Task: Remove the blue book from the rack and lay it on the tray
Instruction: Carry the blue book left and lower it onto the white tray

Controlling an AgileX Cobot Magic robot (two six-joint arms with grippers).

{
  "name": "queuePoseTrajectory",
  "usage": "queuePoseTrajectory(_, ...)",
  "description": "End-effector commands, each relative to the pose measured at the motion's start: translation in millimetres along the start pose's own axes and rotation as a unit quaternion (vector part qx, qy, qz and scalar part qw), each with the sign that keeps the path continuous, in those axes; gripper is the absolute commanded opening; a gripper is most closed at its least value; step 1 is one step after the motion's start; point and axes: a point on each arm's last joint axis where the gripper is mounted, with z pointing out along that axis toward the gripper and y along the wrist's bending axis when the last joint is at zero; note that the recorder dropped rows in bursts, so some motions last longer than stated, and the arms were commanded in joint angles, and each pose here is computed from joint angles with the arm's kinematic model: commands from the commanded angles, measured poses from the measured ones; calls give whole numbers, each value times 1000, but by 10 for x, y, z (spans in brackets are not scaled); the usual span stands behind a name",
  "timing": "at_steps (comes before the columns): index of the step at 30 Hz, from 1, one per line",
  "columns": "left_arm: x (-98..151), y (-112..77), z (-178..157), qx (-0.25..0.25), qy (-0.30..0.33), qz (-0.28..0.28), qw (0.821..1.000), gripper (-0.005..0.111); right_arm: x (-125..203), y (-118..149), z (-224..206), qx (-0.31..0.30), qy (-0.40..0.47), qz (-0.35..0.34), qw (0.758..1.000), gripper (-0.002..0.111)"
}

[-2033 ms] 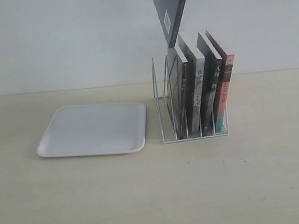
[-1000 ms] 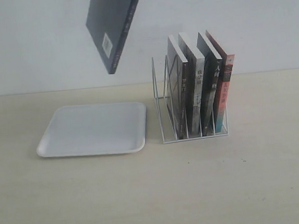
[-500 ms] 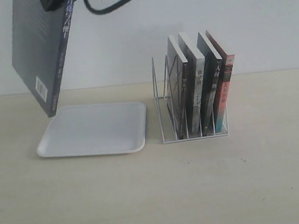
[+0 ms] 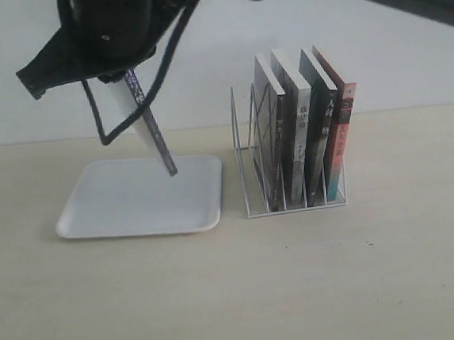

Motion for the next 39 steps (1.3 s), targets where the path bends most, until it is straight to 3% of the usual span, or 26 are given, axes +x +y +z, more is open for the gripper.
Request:
queuePoseTrajectory(1, -5, 2, 0, -2, -8, 4, 1000, 4, -44, 243, -177, 65, -36, -51, 996, 0)
queuePoseTrajectory(8, -5, 2, 0, -2, -8, 4, 1000, 4, 240, 547, 328, 111, 37, -160, 980, 0)
queuePoseTrajectory(16, -5, 2, 0, -2, -8, 4, 1000, 4, 359, 723, 662, 117, 57, -195, 972, 0)
queuePoseTrajectory(22, -5, 2, 0, -2, -8, 4, 1000, 4, 205, 680, 684, 134, 9, -209, 969, 0)
queuePoseTrajectory(32, -5, 2, 0, -2, -8, 4, 1000, 4, 227, 383, 1012, 134, 10, -218, 967, 0)
queuePoseTrajectory(39, -5, 2, 0, -2, -8, 4, 1000, 4, 194, 448, 1147, 115, -37, -258, 959, 0)
